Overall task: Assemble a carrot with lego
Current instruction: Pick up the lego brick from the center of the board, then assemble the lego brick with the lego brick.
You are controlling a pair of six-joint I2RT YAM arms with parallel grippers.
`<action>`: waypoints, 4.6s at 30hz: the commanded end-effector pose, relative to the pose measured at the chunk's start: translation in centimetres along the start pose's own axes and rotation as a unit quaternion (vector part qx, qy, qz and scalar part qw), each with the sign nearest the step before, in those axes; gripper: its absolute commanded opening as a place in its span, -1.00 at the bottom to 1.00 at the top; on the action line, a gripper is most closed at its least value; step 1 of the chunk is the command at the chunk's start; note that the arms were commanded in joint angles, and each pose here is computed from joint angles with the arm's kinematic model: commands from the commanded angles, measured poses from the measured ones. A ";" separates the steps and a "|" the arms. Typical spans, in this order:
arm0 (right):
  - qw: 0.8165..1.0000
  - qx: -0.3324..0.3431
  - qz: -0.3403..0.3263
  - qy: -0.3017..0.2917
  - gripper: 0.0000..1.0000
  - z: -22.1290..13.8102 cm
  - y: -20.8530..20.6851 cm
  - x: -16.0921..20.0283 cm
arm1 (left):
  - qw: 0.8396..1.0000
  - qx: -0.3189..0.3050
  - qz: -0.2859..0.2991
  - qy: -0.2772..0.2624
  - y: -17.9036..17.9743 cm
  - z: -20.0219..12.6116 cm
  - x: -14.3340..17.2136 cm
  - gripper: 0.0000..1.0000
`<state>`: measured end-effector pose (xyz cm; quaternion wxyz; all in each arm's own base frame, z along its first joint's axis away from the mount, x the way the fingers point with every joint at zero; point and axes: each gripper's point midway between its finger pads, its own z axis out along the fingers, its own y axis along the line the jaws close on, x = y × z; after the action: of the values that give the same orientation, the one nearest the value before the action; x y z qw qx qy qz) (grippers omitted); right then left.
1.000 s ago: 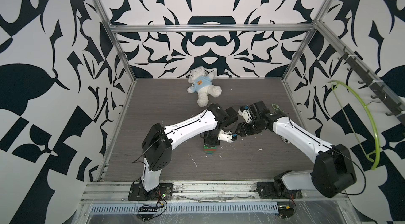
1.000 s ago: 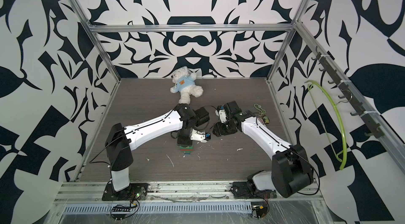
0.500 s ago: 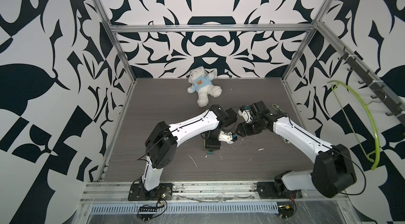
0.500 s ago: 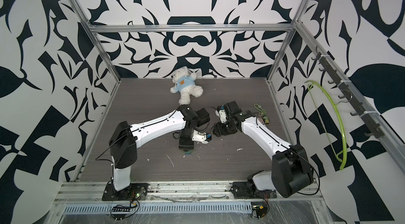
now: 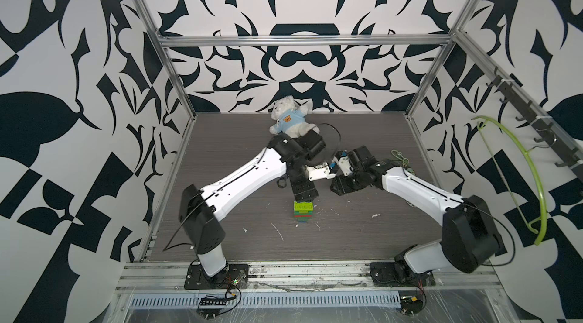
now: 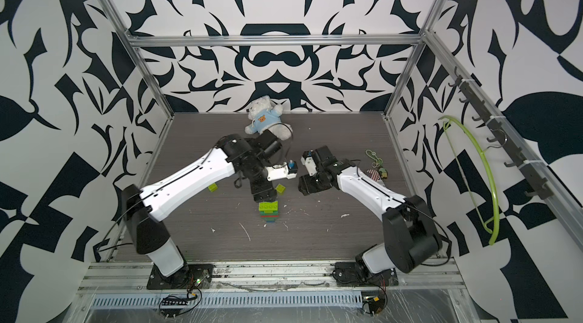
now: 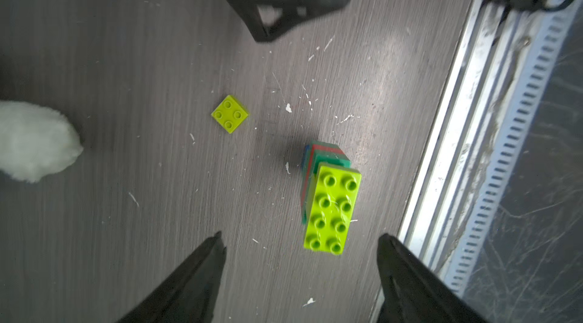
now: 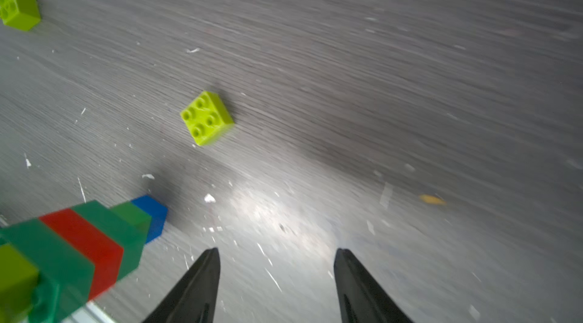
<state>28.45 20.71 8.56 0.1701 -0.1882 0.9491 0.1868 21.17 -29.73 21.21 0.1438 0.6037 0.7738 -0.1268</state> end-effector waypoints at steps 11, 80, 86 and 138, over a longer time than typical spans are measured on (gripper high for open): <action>0.985 -0.037 -0.162 -0.052 0.38 6.4 5.0 -4.9 | 0.950 -0.048 -0.223 -0.215 5.6 -7.5 1.9 0.65; 0.848 -0.169 -0.500 0.049 -0.38 -5.8 14.9 1.9 | 0.737 0.215 -0.620 -0.166 -1.2 6.6 8.2 0.49; 0.846 -0.168 -0.503 0.051 -0.40 -5.2 14.9 1.9 | 0.738 0.217 -0.620 -0.157 -1.4 6.9 8.5 0.46; 0.846 -0.151 -0.505 0.080 -0.49 -4.7 13.6 3.0 | 0.749 0.201 -0.617 -0.135 -1.5 7.6 9.4 0.26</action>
<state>19.03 30.17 15.30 0.1505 -0.6761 0.6906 0.2080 18.43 -25.27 11.84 0.0244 -0.0017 0.8929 -0.4496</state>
